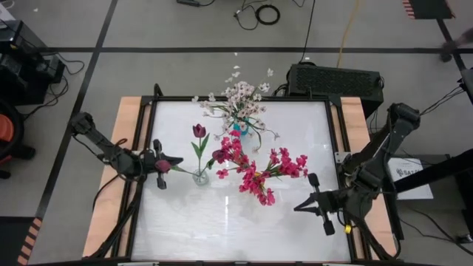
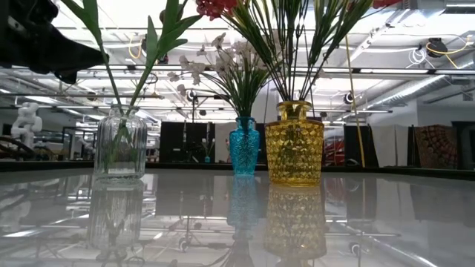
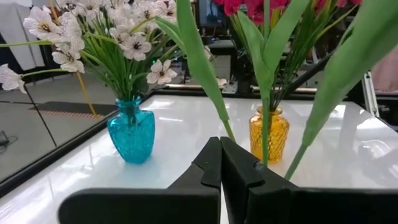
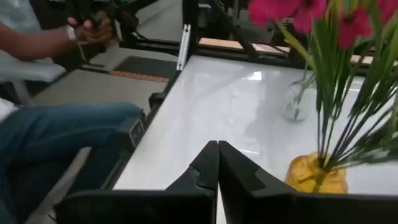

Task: Sort flowers into vase by color
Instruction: Return to Home Position

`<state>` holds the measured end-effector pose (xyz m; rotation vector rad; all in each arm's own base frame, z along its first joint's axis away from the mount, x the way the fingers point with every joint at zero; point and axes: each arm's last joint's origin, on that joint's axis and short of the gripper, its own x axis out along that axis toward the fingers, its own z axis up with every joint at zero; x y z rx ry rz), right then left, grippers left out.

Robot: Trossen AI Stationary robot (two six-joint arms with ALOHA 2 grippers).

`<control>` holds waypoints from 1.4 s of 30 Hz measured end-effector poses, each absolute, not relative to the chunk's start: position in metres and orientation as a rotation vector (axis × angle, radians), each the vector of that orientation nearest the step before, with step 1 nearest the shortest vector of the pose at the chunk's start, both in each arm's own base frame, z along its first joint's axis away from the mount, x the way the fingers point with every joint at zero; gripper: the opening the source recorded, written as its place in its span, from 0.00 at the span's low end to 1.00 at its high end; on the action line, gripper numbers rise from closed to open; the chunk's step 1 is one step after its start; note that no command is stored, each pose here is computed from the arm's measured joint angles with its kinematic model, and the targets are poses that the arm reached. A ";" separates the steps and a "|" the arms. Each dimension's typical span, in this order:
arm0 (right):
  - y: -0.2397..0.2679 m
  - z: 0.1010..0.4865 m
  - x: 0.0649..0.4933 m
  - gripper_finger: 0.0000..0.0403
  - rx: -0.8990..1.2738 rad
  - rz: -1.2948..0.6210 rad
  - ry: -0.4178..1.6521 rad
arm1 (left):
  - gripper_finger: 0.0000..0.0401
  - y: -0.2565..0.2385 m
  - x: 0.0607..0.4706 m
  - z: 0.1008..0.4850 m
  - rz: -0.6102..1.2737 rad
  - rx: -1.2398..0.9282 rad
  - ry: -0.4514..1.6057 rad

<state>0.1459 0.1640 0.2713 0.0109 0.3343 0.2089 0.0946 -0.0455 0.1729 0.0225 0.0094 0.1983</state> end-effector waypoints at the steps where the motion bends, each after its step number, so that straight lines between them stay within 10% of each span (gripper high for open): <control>1: 0.161 0.265 0.144 0.00 0.023 0.216 0.328 | 0.00 -0.045 0.095 0.173 0.199 0.026 0.011; 21: 0.098 0.150 0.107 0.00 0.194 0.304 0.136 | 0.00 -0.028 0.106 0.167 0.121 0.040 0.013; 42: 0.063 0.159 0.126 0.00 0.098 0.294 0.082 | 0.00 -0.012 0.111 0.173 0.066 0.076 -0.048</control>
